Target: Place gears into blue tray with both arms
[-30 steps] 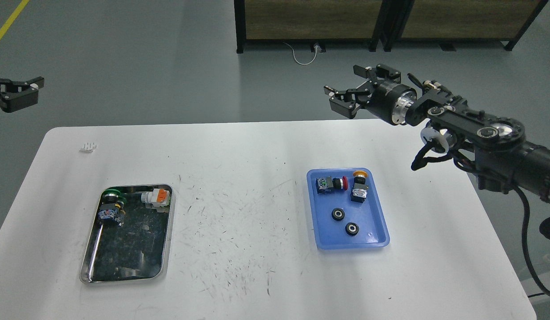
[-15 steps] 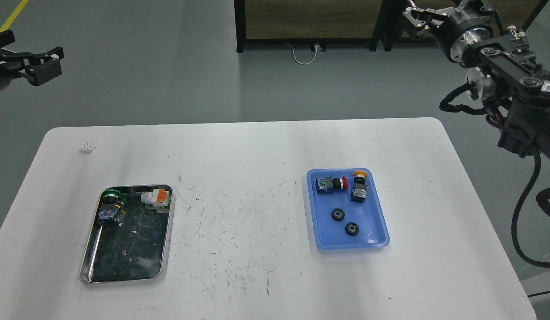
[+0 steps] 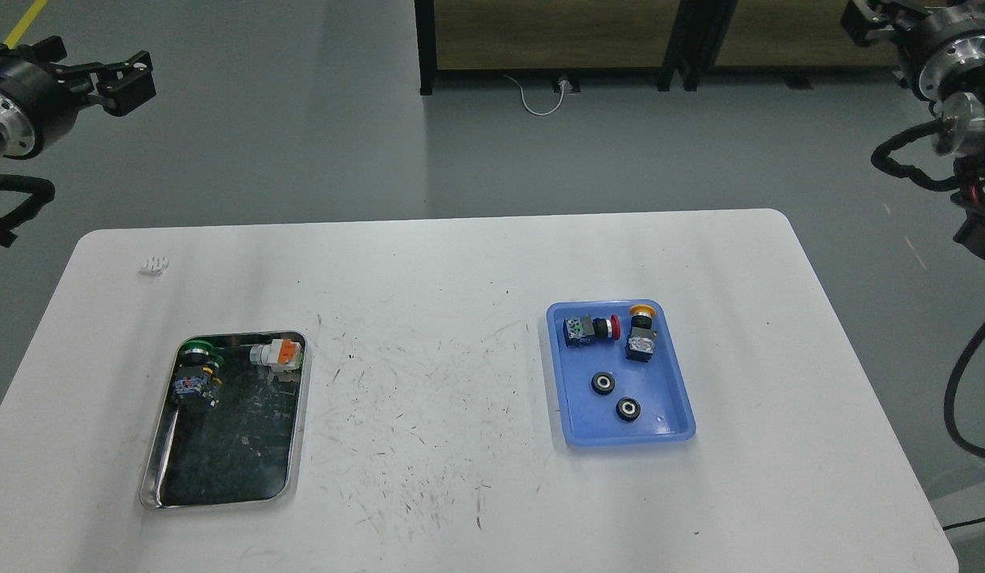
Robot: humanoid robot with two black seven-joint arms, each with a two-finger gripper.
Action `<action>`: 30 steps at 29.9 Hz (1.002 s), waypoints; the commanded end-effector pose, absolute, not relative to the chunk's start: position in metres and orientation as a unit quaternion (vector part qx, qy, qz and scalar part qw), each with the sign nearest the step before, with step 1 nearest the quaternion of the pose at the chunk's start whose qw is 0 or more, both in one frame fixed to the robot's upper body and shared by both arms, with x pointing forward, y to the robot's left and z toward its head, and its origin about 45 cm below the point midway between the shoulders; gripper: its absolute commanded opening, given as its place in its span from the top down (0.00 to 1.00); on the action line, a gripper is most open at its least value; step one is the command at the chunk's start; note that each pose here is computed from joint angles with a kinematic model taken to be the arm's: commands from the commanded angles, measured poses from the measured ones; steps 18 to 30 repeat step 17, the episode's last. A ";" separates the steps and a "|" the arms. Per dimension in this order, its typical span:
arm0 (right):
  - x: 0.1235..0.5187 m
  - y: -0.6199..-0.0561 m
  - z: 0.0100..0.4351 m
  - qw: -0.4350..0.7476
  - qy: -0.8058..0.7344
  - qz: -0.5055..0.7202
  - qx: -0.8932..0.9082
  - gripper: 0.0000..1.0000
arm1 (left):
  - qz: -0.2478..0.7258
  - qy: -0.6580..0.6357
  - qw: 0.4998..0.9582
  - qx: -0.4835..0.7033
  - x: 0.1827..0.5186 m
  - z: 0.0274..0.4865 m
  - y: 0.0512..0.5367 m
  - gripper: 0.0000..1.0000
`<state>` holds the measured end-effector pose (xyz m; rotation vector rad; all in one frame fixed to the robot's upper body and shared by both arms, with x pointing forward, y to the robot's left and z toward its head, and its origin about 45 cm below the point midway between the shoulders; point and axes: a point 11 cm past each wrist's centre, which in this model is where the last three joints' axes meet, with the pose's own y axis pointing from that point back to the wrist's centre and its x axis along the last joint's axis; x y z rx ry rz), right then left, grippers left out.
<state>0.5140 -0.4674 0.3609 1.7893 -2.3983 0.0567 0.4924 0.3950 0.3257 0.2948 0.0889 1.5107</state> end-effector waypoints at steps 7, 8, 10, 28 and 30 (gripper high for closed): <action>0.516 -0.465 0.369 0.068 -0.798 0.027 0.598 0.01 | 0.696 0.037 0.705 0.130 0.495 0.336 0.396 0.02; 0.516 -0.464 0.370 0.067 -0.798 0.028 0.598 0.01 | 0.696 0.037 0.705 0.130 0.495 0.336 0.397 0.02; 0.517 -0.464 0.373 0.064 -0.797 0.030 0.599 0.01 | 0.697 0.036 0.705 0.127 0.496 0.338 0.397 0.02; 0.513 -0.477 0.391 0.058 -0.805 0.043 0.589 0.01 | 0.698 0.038 0.708 0.105 0.497 0.348 0.396 0.01; 0.513 -0.477 0.391 0.058 -0.805 0.043 0.589 0.01 | 0.698 0.038 0.708 0.105 0.497 0.348 0.396 0.01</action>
